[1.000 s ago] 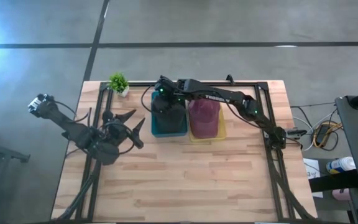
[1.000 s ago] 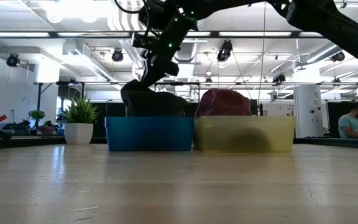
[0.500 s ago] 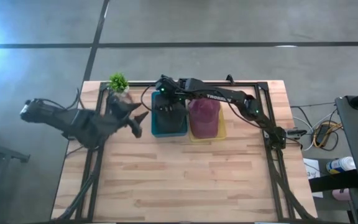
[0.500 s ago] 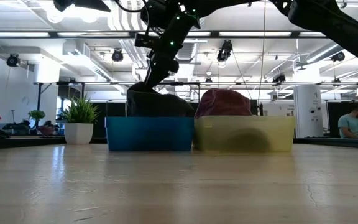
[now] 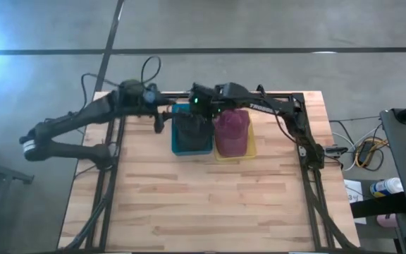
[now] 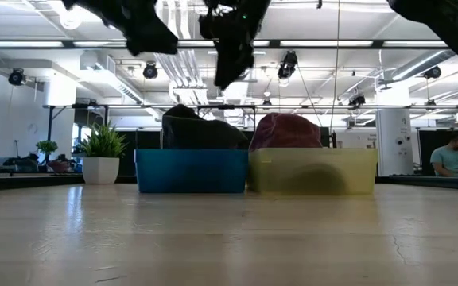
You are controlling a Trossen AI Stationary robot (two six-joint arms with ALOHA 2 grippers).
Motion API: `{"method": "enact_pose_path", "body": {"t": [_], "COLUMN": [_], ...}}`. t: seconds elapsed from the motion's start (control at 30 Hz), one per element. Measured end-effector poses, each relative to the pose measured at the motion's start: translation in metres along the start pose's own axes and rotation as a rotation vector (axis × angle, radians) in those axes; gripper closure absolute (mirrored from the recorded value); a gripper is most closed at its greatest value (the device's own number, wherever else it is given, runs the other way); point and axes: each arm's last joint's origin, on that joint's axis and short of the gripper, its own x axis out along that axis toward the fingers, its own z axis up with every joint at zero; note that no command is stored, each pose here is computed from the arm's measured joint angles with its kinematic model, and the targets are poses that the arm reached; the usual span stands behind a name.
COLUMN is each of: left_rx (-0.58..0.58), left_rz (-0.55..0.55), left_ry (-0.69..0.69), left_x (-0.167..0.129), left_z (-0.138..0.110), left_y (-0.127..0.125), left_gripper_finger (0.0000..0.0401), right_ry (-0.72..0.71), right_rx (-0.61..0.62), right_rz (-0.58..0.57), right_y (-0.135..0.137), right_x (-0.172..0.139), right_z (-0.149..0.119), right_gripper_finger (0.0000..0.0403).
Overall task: Pick & Place hat
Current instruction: Put the gray cap into the blue bin
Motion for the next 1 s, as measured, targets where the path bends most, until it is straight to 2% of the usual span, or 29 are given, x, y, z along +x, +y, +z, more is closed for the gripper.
{"method": "enact_pose_path", "body": {"t": [0.07, 0.2, 0.33, 0.47, 0.73, 1.0], "left_rx": [0.025, 0.078, 0.062, 0.024, 0.002, -0.073], "left_rz": [-0.021, 0.01, -0.035, -0.094, -0.136, -0.184], "left_ry": [0.011, 0.096, 0.165, 0.187, 0.306, 0.436], "left_x": [0.012, 0.037, 0.061, 0.08, 0.103, 0.097], "left_z": [-0.004, -0.02, -0.037, -0.042, -0.058, -0.07], "left_y": [0.018, 0.053, 0.081, 0.095, 0.104, 0.095], "left_gripper_finger": [0.0179, 0.0179, 0.0179, 0.0179, 0.0179, 0.0179], "right_ry": [0.086, 0.197, 0.219, 0.189, 0.201, 0.112], "right_rx": [0.035, 0.055, 0.064, 0.104, 0.188, 0.233], "right_rz": [0.017, 0.035, 0.044, 0.042, 0.005, -0.027], "right_y": [0.01, 0.032, 0.05, 0.055, 0.017, -0.021], "right_x": [0.008, 0.032, 0.055, 0.076, 0.105, 0.109], "right_z": [-0.008, -0.022, -0.032, -0.037, -0.053, -0.05], "right_gripper_finger": [0.0148, 0.0156, 0.0164, 0.0171, 0.0175, 0.0175]}}
